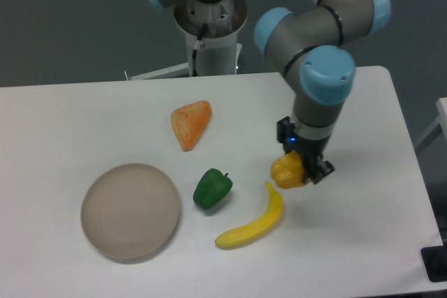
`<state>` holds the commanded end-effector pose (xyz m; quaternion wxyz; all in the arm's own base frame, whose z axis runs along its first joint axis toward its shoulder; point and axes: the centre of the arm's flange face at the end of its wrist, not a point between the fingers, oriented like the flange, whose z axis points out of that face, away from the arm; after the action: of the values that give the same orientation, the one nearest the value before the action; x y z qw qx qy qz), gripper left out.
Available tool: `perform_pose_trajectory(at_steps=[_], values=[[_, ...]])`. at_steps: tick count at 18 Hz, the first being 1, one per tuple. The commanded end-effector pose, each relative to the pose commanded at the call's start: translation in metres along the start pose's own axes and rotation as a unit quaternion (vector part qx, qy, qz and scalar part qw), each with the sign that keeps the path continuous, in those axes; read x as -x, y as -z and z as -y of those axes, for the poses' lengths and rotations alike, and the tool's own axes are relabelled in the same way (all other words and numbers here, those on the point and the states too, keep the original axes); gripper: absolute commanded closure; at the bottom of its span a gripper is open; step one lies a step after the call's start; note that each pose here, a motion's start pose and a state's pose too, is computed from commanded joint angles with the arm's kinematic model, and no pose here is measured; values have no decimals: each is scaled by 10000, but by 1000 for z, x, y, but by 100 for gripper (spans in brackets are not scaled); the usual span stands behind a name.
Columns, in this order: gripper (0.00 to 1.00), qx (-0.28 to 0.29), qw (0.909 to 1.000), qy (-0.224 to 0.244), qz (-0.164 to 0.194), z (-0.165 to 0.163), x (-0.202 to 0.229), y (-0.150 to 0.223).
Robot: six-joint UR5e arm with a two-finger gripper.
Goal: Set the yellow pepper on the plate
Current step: 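Lift the held yellow pepper and carry it toward the plate, then lower the yellow pepper onto the round beige plate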
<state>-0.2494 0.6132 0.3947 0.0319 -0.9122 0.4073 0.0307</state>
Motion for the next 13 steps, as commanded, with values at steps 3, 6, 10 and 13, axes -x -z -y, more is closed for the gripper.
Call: perform_pose_trajectory(at_steps=[3,6,10,13], values=[[66,-14,10000,-15,0,30,-12,1],[66,-1,10000,-67,-2,65,-28,1],[66,-78,9998,-134,-79,114,-54,-5],[66,-135,9997,15,-217,147,-70,-20]])
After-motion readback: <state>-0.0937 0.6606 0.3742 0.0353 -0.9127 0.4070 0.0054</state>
